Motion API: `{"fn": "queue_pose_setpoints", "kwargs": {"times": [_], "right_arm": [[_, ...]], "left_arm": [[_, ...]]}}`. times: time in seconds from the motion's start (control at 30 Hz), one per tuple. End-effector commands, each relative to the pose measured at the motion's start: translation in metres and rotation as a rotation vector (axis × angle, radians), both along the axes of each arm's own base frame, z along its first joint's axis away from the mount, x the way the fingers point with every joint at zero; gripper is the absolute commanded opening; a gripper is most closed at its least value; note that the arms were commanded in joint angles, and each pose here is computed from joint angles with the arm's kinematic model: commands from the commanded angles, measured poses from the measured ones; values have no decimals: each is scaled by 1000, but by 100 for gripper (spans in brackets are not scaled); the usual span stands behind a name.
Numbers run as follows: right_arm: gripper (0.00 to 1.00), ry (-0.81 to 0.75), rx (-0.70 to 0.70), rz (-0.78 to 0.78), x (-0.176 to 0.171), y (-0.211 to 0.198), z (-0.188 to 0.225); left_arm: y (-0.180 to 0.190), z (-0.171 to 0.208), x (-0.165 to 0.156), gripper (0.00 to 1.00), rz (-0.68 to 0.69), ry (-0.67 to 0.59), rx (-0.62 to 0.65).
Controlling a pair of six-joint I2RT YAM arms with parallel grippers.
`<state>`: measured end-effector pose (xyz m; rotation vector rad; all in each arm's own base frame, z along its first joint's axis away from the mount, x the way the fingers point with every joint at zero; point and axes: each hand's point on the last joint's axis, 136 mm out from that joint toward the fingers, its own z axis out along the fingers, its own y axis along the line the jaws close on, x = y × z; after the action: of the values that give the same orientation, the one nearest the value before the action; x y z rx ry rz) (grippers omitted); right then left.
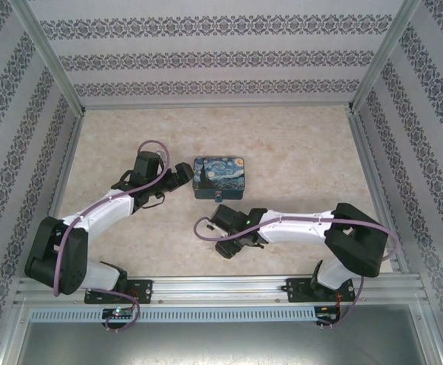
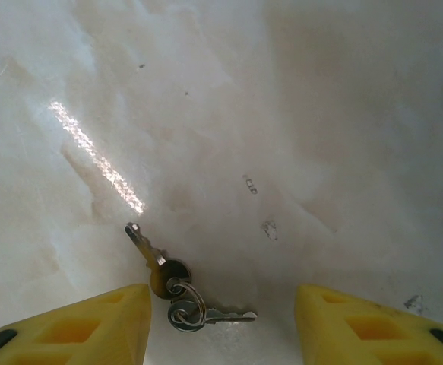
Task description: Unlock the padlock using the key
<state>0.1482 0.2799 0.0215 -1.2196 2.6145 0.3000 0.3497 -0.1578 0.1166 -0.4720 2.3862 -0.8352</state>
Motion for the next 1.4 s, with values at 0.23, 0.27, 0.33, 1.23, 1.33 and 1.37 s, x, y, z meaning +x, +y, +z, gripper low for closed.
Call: {"fn": "queue_pose_setpoints", "kwargs": {"times": [0.23,0.27,0.33,1.23,1.33,1.37], "right_arm": [[50,1,-28,72,-4,11,-4],[50,5,-33,73,-5,11,-7],[49,10,-41,79,-5,12,-10],[0,-10,39,-26,19,14,-5],[0,-16,106,-69,30,14,9],[0,-18,129,-82,34,15,14]], "left_arm": [[5,8,1,100,3,-5,-3],[6,8,2,99,6,-4,-2],[6,8,2,99,6,-5,-3],[1,6,7,100,7,19,-57],[-1,8,6,100,1,17,-70],[-2,8,5,100,-2,18,-75]]}}
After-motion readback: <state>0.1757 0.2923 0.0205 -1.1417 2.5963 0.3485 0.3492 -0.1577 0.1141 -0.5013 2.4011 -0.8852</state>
